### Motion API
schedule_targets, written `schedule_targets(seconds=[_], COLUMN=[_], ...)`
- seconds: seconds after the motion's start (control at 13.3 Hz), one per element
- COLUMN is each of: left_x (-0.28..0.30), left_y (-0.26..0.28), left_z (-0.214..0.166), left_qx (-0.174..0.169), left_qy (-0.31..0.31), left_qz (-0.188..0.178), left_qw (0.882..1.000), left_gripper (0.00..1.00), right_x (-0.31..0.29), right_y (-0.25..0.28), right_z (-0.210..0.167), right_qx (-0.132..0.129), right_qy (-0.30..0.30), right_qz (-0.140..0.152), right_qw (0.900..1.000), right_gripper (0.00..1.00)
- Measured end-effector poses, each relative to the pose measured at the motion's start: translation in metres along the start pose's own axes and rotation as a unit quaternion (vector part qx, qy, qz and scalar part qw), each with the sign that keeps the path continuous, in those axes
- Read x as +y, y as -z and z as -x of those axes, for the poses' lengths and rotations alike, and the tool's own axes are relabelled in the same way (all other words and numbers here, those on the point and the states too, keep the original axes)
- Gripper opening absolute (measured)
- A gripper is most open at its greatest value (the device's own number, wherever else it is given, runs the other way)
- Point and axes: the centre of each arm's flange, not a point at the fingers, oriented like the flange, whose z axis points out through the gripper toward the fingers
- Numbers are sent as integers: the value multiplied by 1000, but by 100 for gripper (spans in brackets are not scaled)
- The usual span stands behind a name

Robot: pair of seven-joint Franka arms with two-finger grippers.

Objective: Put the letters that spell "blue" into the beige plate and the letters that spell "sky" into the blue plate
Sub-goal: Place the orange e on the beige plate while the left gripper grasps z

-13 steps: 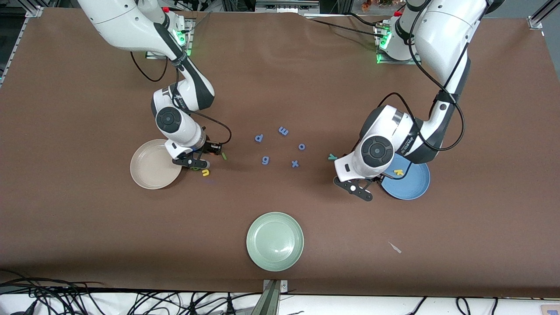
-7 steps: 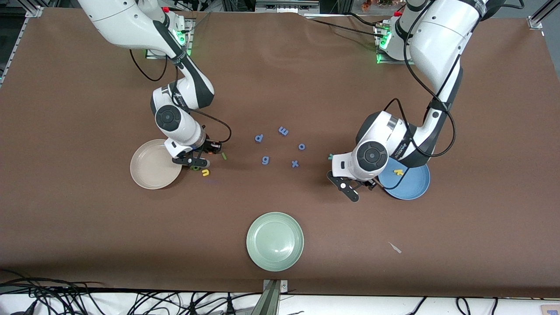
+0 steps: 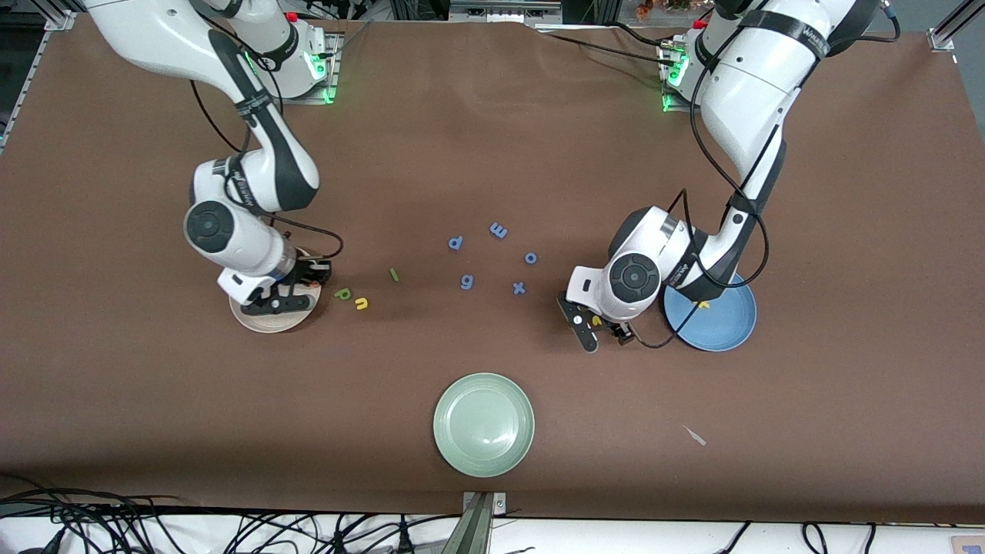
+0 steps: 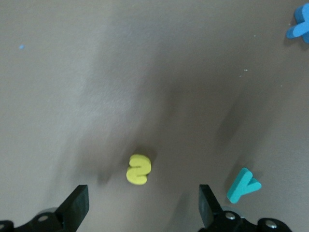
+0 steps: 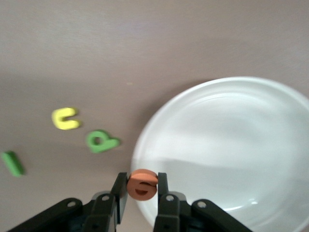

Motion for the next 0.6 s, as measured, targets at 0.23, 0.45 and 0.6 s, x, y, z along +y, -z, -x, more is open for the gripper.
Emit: schedule_targets(seconds=[0.23,0.45,0.6], left_x=[-4,-9,-10], left_y=[-13,-19,-16], left_z=[-3,-4,-5], left_qx=[15,25,27], left_qy=[-39,-49,-50], left_qz=[-7,-12,-14], left_qw=[999,998,998], left_gripper=[100,88,80], right_x=[35,18,-26], right_y=[-4,-5,-9], right_z=[1,1,3], right_qx=[-4,-5,-10], right_qy=[26,-15,-55], right_qz=[4,-2,-13], right_qw=[1000,1000,998], right_gripper=[43,74,78])
